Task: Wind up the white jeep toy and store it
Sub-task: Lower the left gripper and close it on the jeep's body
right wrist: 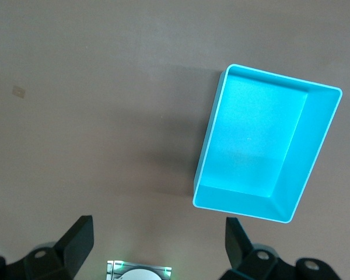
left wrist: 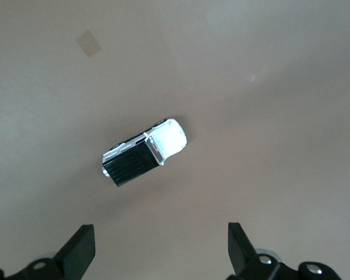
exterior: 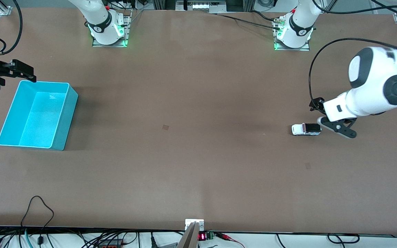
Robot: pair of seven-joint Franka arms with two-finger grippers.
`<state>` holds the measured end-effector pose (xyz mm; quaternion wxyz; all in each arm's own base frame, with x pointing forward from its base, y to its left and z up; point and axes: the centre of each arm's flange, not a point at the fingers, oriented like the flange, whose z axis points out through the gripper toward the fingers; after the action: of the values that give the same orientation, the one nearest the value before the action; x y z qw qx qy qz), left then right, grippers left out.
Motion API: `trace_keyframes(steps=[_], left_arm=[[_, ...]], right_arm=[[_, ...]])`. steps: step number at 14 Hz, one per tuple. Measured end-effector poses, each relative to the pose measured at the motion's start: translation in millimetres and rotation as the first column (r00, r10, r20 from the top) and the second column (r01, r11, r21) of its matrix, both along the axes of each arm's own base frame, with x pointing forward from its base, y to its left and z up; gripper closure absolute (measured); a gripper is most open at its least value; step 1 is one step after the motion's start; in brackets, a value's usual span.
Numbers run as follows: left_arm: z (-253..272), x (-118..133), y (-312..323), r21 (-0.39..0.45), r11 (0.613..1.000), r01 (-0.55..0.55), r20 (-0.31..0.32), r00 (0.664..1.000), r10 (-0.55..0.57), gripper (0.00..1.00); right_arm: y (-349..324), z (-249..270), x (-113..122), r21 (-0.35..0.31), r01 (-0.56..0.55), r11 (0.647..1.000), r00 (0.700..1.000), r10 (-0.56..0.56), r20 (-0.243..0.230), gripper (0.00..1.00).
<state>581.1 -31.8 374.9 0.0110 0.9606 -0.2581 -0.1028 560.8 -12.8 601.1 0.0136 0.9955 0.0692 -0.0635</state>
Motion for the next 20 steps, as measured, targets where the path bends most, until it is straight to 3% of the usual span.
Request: trace_keyframes(steps=[3, 7, 11, 15, 17, 20], left_arm=[[-22.8, -3.8, 2.9, -0.024, 0.975, 0.221, -0.004, 0.975, -0.221, 0.0], [-62.4, -2.8, 10.8, -0.092, 0.871, 0.482, -0.002, 0.875, -0.484, 0.0], [-100.4, -2.9, 28.0, -0.125, 0.713, 0.69, 0.058, 0.722, -0.689, 0.0], [-105.8, 1.3, 28.8, -0.074, 0.532, 0.843, 0.144, 0.537, -0.831, 0.0], [-114.8, -4.0, 32.0, -0.058, 0.507, 0.86, 0.159, 0.51, -0.846, 0.0], [-135.8, -20.6, 38.4, -0.057, 0.507, 0.86, 0.164, 0.509, -0.845, 0.0]], right_arm=[[0.0, -0.2, 0.0, 0.0, 0.0, 1.0, 1.0, 0.0, -0.001, 0.0], [-0.1, -0.7, 0.0, 0.0, 0.0, 1.0, 1.0, 0.0, -0.002, 0.0], [-0.1, -1.2, 0.2, 0.0, 0.0, 1.0, 1.0, 0.0, -0.003, 0.0], [0.0, -2.1, 0.5, 0.0, 0.0, 1.0, 1.0, 0.0, -0.005, 0.0], [0.0, -2.8, 0.8, 0.0, 0.0, 1.0, 1.0, 0.0, -0.006, 0.0], [0.0, -3.5, 1.1, 0.0, 0.0, 1.0, 1.0, 0.0, -0.007, 0.0]])
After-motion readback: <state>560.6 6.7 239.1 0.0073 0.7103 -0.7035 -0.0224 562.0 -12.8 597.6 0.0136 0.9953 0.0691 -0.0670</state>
